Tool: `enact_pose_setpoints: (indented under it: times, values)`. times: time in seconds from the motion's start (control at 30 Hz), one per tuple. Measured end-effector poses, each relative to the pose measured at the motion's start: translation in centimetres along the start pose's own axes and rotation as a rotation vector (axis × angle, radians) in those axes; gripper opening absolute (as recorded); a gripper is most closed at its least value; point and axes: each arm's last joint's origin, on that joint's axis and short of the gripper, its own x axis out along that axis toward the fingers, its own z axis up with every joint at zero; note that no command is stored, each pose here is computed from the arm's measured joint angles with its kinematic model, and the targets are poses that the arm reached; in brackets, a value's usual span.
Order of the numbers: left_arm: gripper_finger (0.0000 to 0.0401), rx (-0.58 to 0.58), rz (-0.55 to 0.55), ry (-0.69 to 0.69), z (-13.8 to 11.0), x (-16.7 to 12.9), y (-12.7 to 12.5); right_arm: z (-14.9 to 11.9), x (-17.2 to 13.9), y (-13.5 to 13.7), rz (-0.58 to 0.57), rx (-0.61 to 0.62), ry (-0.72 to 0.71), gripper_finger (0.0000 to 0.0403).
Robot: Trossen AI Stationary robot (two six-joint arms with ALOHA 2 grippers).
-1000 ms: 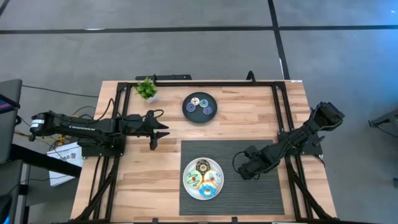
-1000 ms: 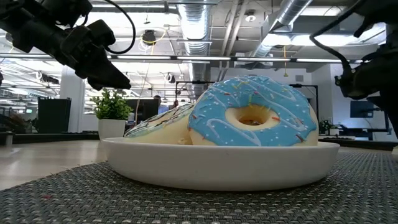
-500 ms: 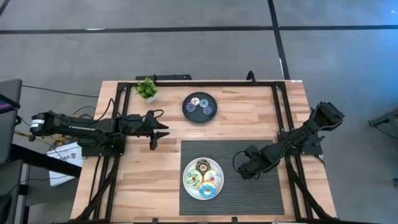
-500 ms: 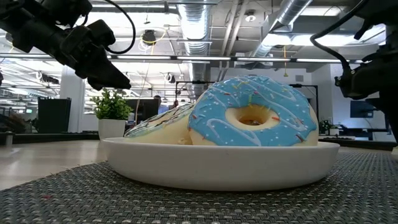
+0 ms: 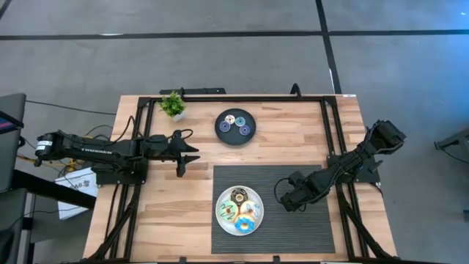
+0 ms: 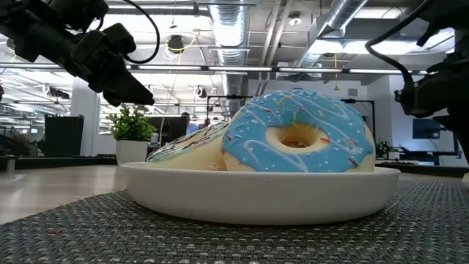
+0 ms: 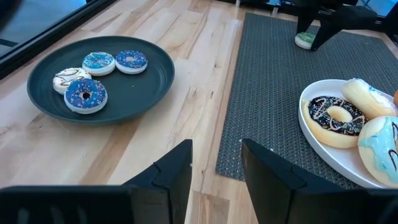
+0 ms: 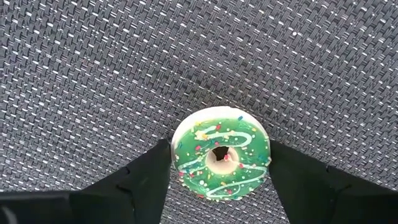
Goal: Pick & Place donuts
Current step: Put the small green donut on the black plate
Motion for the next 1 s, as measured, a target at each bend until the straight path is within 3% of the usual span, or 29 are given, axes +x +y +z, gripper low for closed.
enact_pose_setpoints:
  times: [0.47, 0.77, 1.0]
  values:
    - [0.013, 0.0, 0.0, 0.0, 0.01, 0.0, 0.0, -0.04, 0.0, 0.08, 0.008, -0.018, 0.012, 0.0247]
    - [0.013, 0.0, 0.0, 0.0, 0.0, 0.0, 0.0, -0.04, 0.0, 0.09, 0.009, -0.019, 0.013, 0.0204]
    - [0.013, 0.0, 0.0, 0.0, 0.0, 0.0, 0.0, 0.13, -0.61, 0.1, 0.035, -0.02, 0.008, 0.0203]
